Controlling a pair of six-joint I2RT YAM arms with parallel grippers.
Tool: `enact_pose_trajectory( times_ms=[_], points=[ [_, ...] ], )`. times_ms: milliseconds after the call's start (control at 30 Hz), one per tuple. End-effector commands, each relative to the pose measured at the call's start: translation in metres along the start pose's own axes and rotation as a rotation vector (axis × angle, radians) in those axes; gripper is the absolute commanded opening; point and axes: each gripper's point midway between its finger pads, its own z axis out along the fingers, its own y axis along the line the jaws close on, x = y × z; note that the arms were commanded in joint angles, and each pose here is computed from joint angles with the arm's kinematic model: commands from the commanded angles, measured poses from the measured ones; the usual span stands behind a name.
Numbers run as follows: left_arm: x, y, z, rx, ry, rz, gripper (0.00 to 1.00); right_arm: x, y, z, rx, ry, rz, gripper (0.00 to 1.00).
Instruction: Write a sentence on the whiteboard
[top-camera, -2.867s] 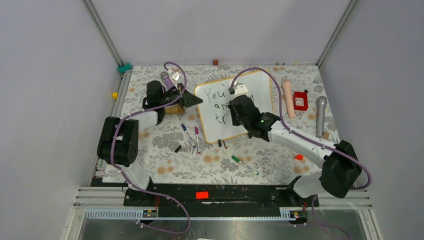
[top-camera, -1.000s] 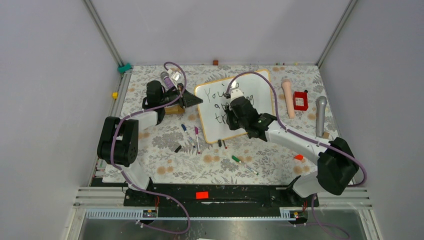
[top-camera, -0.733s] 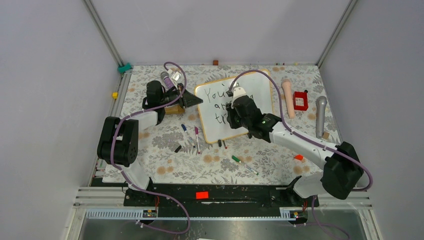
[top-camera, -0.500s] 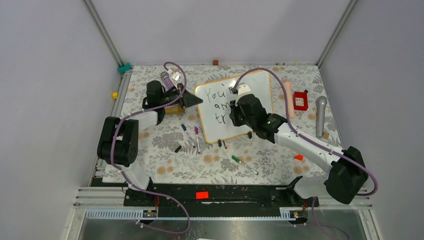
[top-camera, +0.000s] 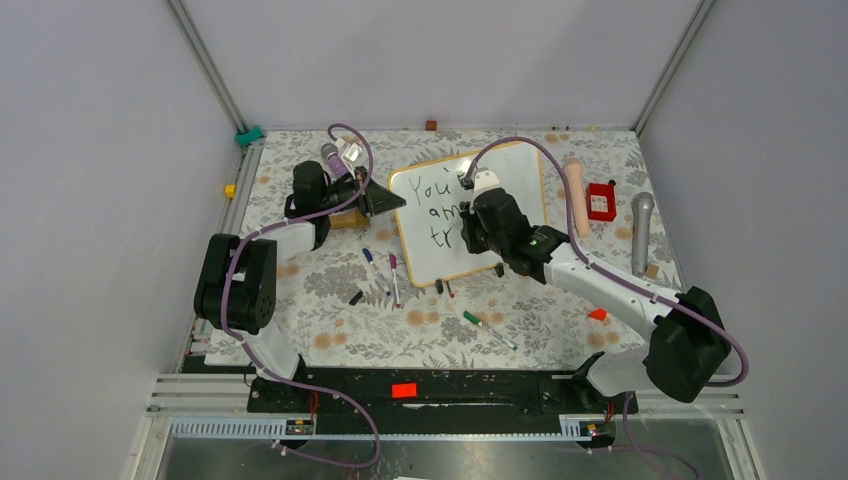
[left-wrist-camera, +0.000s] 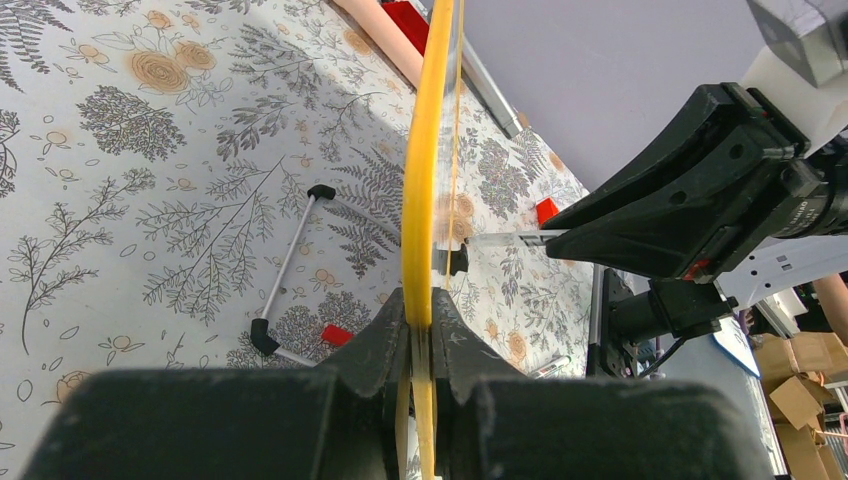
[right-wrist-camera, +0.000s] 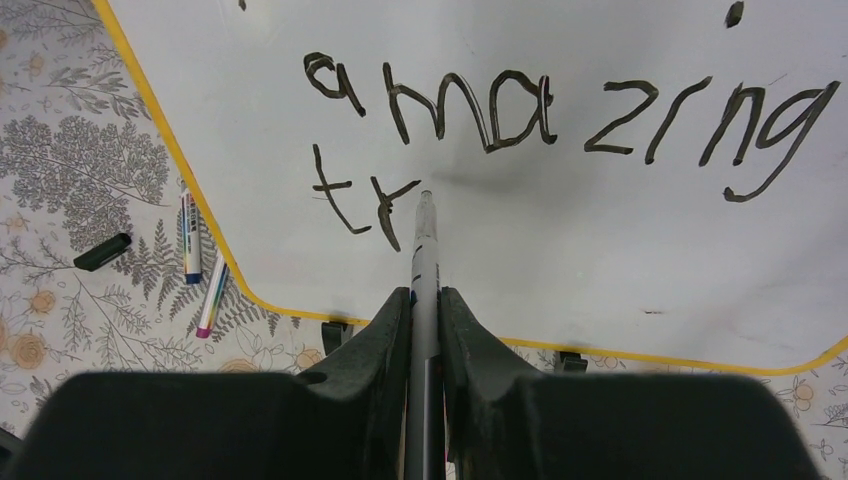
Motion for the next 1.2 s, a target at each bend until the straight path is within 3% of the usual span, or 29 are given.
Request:
enact_pose_trajectory(
  times_ms=[0,500,867,1167],
  points=[
    [-0.013,-0.014,-0.003,0.031,-0.023,0.138,0.0,-0.004,-0.006,0.004,0.031,-0.01,-0.007,0.0],
    [-0.012,-0.013,-0.004,0.029,-0.022,0.137,0.0,0.003,-0.014,0.018,0.091,0.015,0.007,0.0],
    [-0.013,-0.012,-0.003,0.027,-0.023,0.137,0.0,0.035,-0.02,0.011,0.096,0.068,0.034,0.0],
    [-0.014,-0.013,-0.003,0.031,-0.021,0.138,0.0,0.023,-0.029,0.013,0.146,0.044,0.023,0.0]
  ],
)
